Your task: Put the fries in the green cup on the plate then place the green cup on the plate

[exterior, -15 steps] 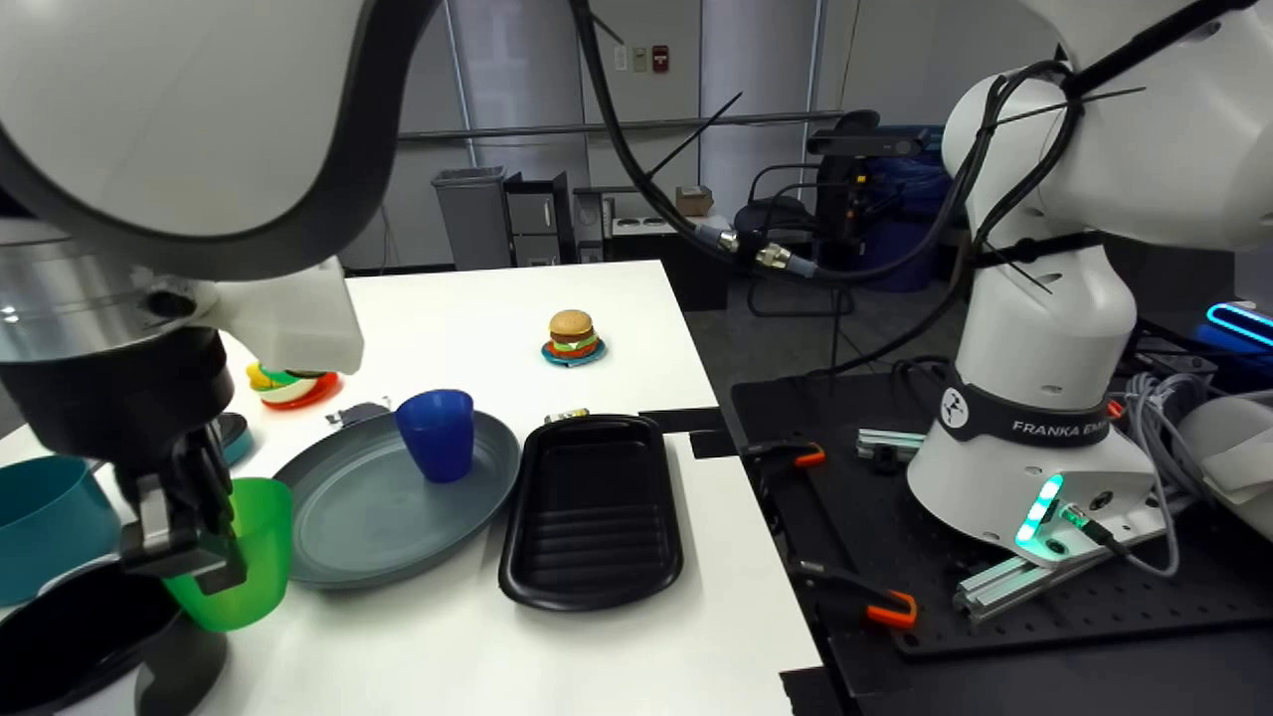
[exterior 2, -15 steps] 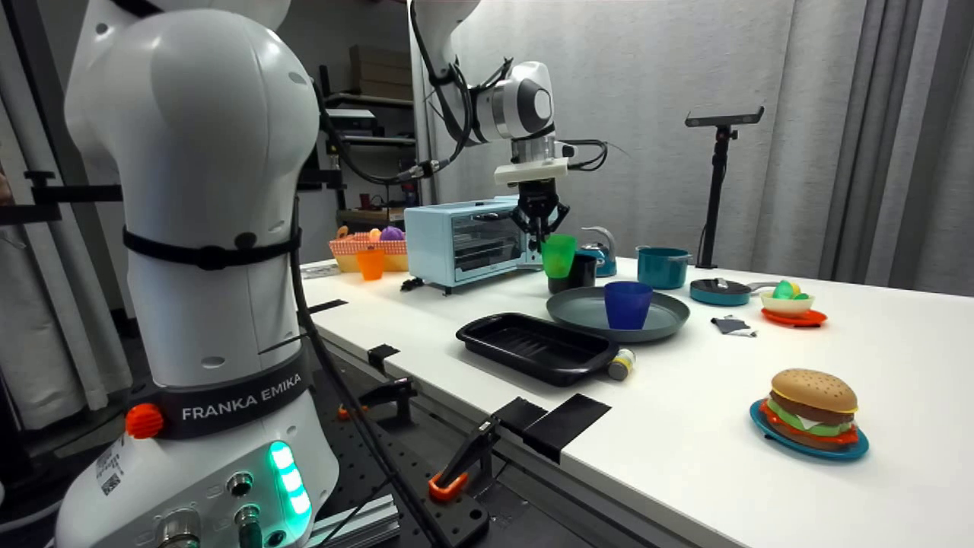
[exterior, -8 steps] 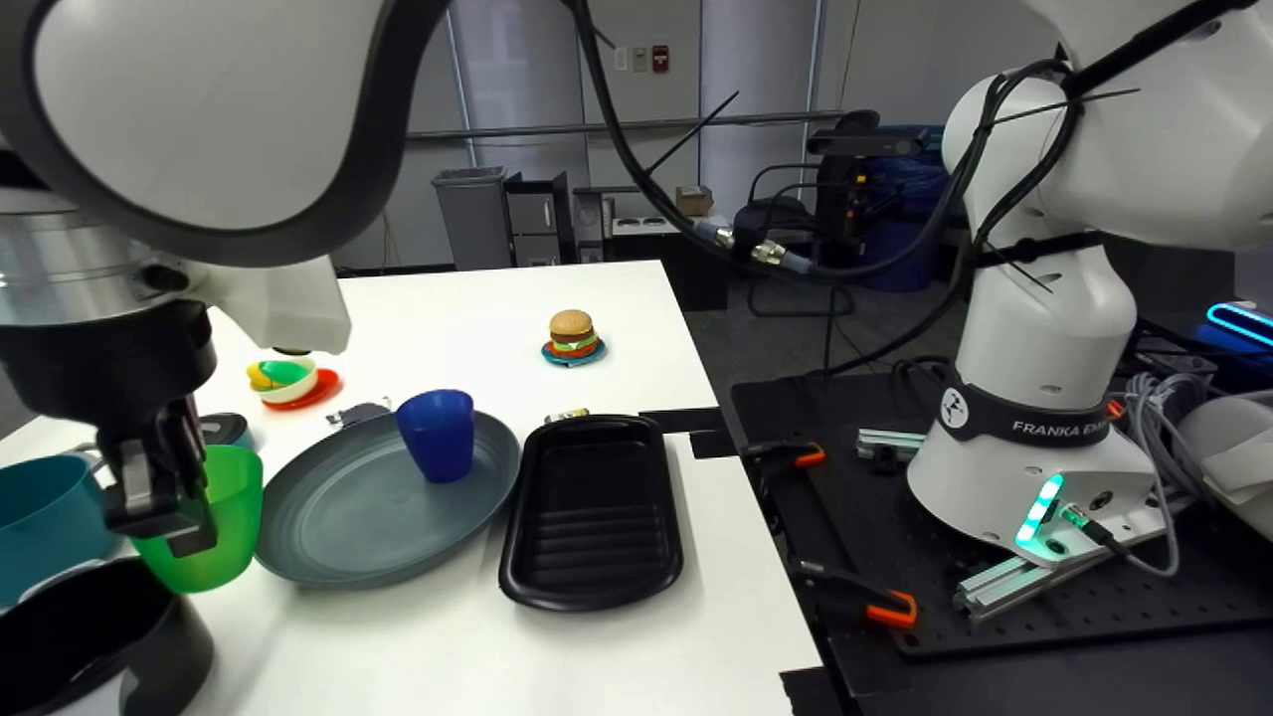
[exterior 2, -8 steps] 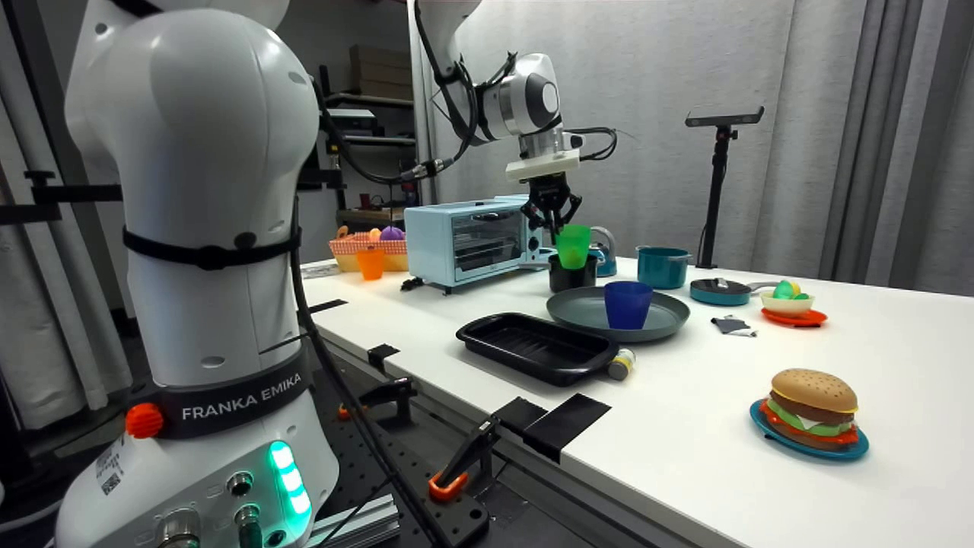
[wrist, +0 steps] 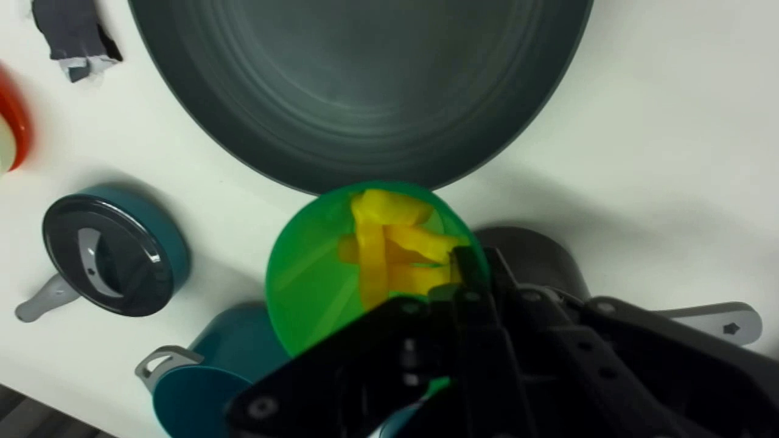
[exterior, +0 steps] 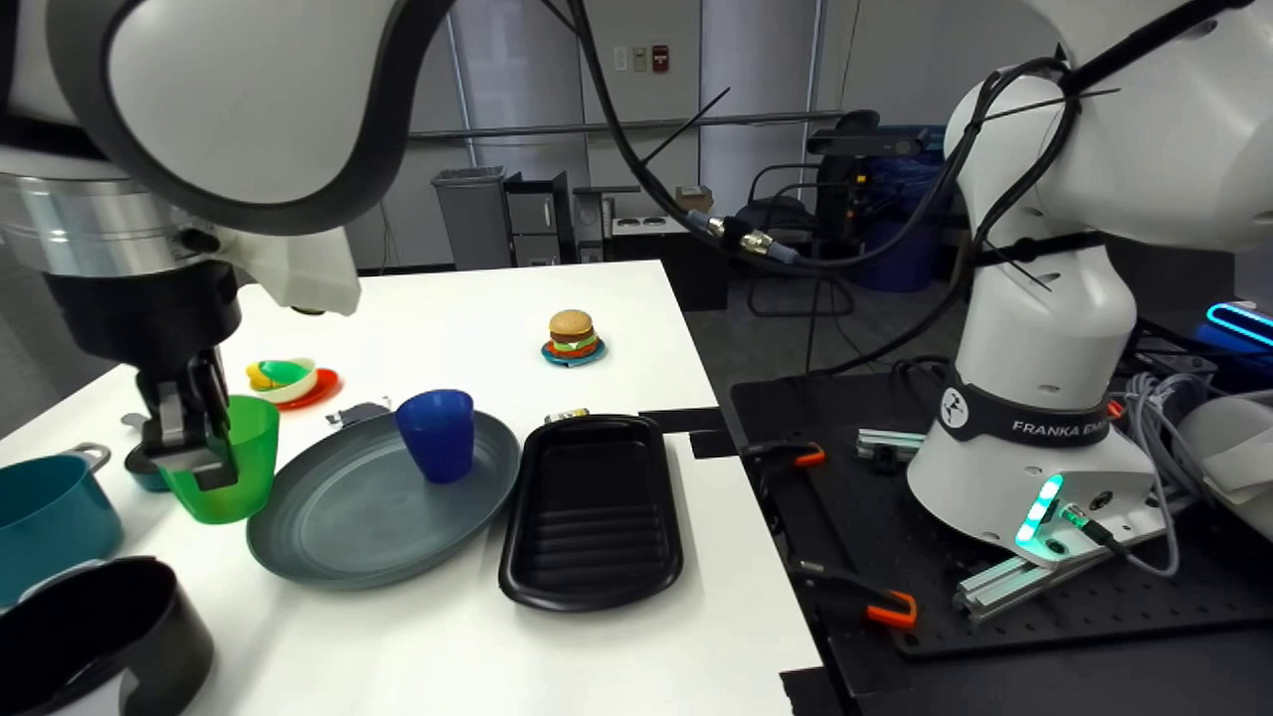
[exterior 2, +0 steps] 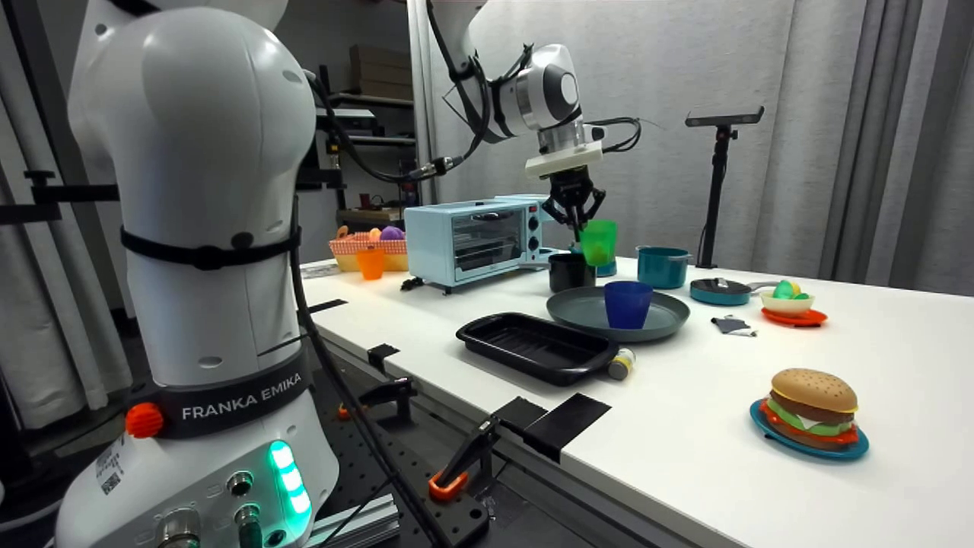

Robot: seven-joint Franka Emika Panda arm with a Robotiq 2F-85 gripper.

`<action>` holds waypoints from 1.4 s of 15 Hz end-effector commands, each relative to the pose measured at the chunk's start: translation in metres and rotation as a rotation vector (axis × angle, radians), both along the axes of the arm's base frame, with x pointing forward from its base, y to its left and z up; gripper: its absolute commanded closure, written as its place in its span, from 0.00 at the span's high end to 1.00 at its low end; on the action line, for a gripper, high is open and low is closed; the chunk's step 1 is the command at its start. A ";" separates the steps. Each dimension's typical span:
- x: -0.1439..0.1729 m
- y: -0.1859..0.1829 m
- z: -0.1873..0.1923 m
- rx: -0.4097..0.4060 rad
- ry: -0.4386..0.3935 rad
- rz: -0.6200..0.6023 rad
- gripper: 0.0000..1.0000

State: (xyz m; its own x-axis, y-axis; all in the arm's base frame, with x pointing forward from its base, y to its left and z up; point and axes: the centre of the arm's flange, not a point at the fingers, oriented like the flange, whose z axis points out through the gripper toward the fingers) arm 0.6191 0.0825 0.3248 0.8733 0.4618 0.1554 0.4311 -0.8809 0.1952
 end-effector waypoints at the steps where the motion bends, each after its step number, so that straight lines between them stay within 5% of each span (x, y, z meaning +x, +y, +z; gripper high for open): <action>1: -0.007 -0.015 0.010 -0.011 -0.041 -0.031 0.01; 7: -0.006 -0.024 0.012 -0.007 -0.060 -0.055 0.01; 21: -0.021 -0.028 0.014 -0.090 -0.331 -0.230 0.01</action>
State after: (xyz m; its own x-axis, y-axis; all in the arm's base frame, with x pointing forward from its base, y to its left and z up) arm 0.6169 0.0471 0.3319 0.8703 0.3475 0.3491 0.2144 -0.9053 0.3667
